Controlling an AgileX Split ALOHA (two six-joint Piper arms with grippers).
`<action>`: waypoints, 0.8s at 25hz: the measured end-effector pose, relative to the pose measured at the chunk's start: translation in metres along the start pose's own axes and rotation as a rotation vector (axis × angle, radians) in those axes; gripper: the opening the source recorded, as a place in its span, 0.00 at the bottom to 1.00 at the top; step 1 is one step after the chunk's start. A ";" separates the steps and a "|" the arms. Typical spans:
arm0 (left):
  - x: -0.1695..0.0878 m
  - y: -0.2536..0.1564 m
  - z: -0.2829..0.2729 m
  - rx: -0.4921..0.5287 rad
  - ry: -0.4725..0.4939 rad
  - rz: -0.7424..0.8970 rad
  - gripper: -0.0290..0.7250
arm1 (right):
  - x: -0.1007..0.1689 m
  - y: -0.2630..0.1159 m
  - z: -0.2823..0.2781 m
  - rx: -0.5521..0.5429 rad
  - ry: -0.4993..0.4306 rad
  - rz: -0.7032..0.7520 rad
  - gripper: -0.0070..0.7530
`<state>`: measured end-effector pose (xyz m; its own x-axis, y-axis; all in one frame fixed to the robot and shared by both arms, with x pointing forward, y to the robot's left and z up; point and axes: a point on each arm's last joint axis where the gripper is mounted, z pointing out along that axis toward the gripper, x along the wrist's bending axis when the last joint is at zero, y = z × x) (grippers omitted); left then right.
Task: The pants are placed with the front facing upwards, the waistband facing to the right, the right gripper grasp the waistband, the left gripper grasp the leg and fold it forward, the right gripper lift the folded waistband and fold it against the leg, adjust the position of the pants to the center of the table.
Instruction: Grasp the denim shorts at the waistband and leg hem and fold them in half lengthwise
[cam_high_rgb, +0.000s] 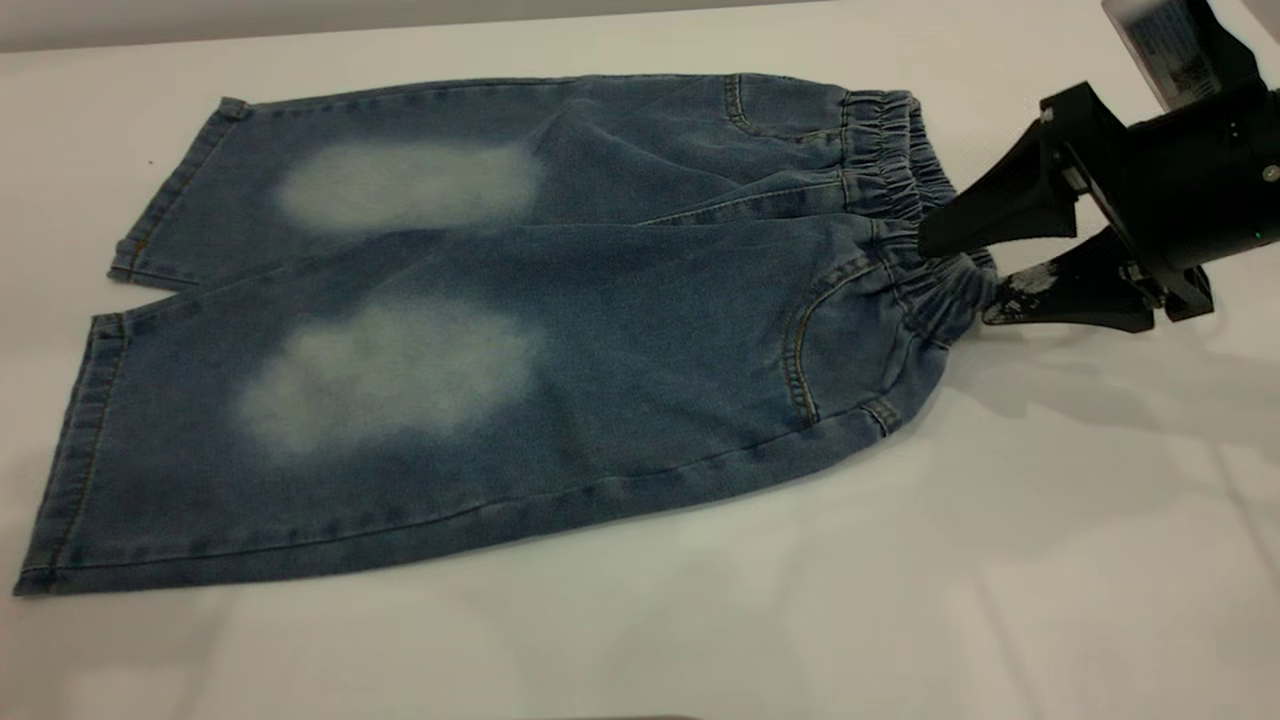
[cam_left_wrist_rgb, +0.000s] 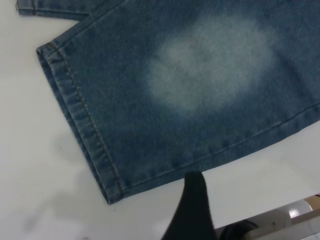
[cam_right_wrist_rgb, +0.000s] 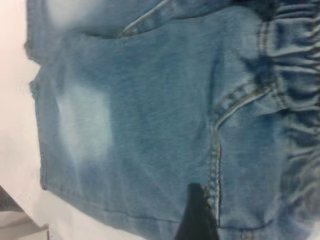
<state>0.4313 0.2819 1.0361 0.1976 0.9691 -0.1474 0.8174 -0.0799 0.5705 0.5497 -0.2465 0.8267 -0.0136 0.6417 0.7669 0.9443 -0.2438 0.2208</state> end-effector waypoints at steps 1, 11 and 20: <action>0.000 0.000 0.000 0.002 -0.001 0.000 0.79 | -0.001 -0.001 0.000 0.008 -0.014 0.026 0.64; -0.001 -0.002 0.000 0.022 -0.009 0.000 0.79 | -0.017 -0.006 -0.002 0.057 -0.192 0.076 0.64; -0.001 -0.002 0.000 0.022 -0.009 0.000 0.79 | -0.020 -0.009 0.002 0.080 -0.173 0.015 0.64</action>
<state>0.4295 0.2812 1.0351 0.2023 0.9670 -0.1546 0.8292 -0.0851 0.5525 0.5425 -0.2558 0.8080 0.0511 0.7558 0.6528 0.9671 -0.2005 0.1564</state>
